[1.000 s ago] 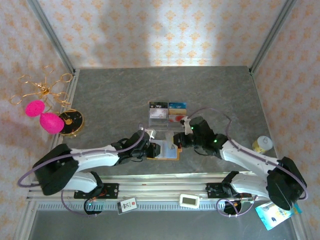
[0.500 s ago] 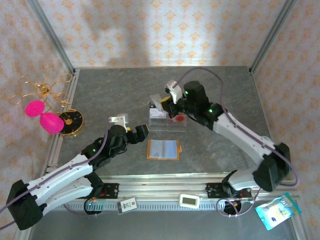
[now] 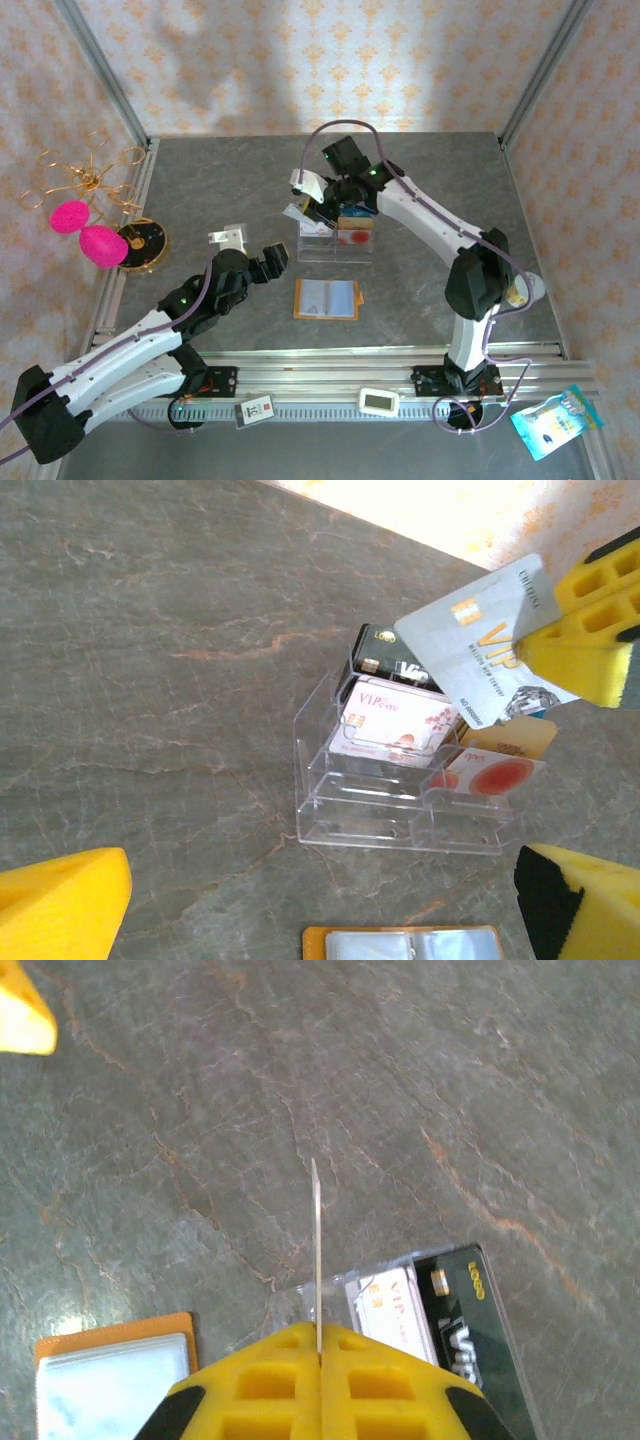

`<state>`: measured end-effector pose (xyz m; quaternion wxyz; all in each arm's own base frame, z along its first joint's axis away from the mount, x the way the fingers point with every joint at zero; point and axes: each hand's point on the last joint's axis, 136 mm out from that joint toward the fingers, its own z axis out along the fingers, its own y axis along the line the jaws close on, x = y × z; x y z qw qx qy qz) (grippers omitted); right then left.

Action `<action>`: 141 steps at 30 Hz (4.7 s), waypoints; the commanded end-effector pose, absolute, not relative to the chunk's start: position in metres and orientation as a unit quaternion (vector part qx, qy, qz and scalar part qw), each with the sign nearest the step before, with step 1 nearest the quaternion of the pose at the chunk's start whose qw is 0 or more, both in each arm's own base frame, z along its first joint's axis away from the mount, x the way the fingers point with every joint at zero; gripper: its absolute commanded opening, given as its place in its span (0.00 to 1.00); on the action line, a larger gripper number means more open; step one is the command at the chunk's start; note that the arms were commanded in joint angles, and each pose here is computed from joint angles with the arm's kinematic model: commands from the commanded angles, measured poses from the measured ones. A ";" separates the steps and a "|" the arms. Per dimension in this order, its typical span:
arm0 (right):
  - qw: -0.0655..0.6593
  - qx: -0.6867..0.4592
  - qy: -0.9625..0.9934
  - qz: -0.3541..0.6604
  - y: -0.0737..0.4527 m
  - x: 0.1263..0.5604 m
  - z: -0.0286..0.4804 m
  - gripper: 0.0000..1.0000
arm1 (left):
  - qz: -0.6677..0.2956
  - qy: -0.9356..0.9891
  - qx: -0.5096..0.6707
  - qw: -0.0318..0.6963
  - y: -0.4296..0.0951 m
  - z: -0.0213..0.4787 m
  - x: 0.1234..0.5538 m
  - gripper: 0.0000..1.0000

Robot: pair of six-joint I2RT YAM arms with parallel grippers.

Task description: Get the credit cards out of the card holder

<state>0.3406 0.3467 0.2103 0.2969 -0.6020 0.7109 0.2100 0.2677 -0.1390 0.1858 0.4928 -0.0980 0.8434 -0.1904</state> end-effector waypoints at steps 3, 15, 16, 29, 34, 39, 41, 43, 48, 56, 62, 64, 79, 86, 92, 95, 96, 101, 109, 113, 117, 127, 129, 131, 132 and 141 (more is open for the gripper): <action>0.235 -0.667 0.677 0.204 0.335 0.321 0.189 0.00 | -0.149 0.833 -0.090 0.526 -0.129 0.203 0.280 0.99; 0.179 -0.718 0.650 0.171 0.318 0.315 0.147 0.00 | -0.100 0.844 -0.079 0.520 -0.129 0.195 0.298 0.99; 0.172 -0.721 0.650 0.169 0.317 0.316 0.142 0.00 | -0.097 0.846 -0.079 0.519 -0.129 0.193 0.299 0.99; 0.148 -0.718 0.664 0.144 0.314 0.327 0.107 0.00 | -0.097 0.855 -0.075 0.503 -0.133 0.181 0.306 0.99; 0.146 -0.717 0.669 0.133 0.314 0.335 0.097 0.00 | -0.097 0.857 -0.073 0.501 -0.133 0.180 0.307 0.99; 0.148 -0.715 0.670 0.133 0.318 0.339 0.093 0.00 | -0.100 0.857 -0.074 0.500 -0.133 0.180 0.308 0.99; 0.145 -0.713 0.674 0.130 0.317 0.341 0.089 0.00 | -0.100 0.857 -0.075 0.499 -0.133 0.179 0.308 0.99; 0.146 -0.709 0.677 0.128 0.317 0.342 0.086 0.00 | -0.100 0.857 -0.075 0.499 -0.133 0.178 0.309 0.99; 0.151 -0.701 0.685 0.128 0.320 0.347 0.082 0.00 | -0.105 0.859 -0.075 0.496 -0.134 0.177 0.309 0.99; 0.150 -0.702 0.685 0.128 0.325 0.345 0.076 0.03 | -0.111 0.859 -0.074 0.494 -0.136 0.176 0.309 0.99; 0.177 -0.687 0.695 0.120 0.332 0.358 0.081 0.27 | -0.115 0.861 -0.070 0.490 -0.138 0.173 0.309 0.99; 0.189 -0.680 0.698 0.124 0.336 0.362 0.087 0.31 | -0.116 0.862 -0.071 0.489 -0.138 0.172 0.309 0.99; 0.322 -0.571 0.712 0.250 0.370 0.344 0.202 0.38 | -0.201 0.839 -0.089 0.498 -0.148 0.182 0.298 0.99; 0.391 -0.333 0.787 0.341 0.365 0.323 0.227 0.39 | -0.230 0.841 -0.109 0.478 -0.145 0.168 0.282 0.99; 0.317 -0.246 0.878 0.261 0.342 0.264 0.139 0.40 | -0.241 0.853 -0.113 0.449 -0.143 0.140 0.268 0.99; 0.279 -0.255 0.904 0.199 0.337 0.234 0.093 0.41 | -0.247 0.853 -0.117 0.444 -0.142 0.134 0.263 0.99; 0.273 -0.258 0.909 0.180 0.337 0.228 0.084 0.41 | -0.249 0.853 -0.119 0.442 -0.142 0.132 0.262 0.99; 0.271 -0.275 0.913 0.130 0.344 0.212 0.065 0.42 | -0.253 0.856 -0.117 0.436 -0.140 0.126 0.256 0.97; 0.258 -0.292 0.916 0.096 0.348 0.209 0.042 0.43 | -0.259 0.859 -0.113 0.427 -0.142 0.119 0.251 0.96; 0.246 -0.299 0.919 0.075 0.344 0.204 0.026 0.43 | -0.262 0.863 -0.104 0.419 -0.147 0.115 0.251 0.92; 0.232 -0.293 0.925 0.062 0.334 0.198 0.013 0.30 | -0.269 0.870 -0.087 0.404 -0.155 0.109 0.250 0.85; 0.289 -0.249 0.910 0.164 0.349 0.199 0.050 0.00 | -0.301 0.882 -0.041 0.360 -0.194 0.092 0.242 0.44; 0.295 -0.242 0.907 0.178 0.349 0.198 0.054 0.00 | -0.303 0.885 -0.029 0.352 -0.203 0.089 0.239 0.28; 0.300 -0.234 0.905 0.189 0.347 0.197 0.057 0.00 | -0.307 0.889 -0.017 0.340 -0.213 0.083 0.236 0.15; 0.305 -0.228 0.904 0.194 0.345 0.197 0.059 0.00 | -0.309 0.891 -0.012 0.331 -0.217 0.080 0.234 0.10; 0.330 -0.203 0.892 0.233 0.338 0.195 0.078 0.11 | -0.325 0.902 0.030 0.281 -0.252 0.060 0.223 0.00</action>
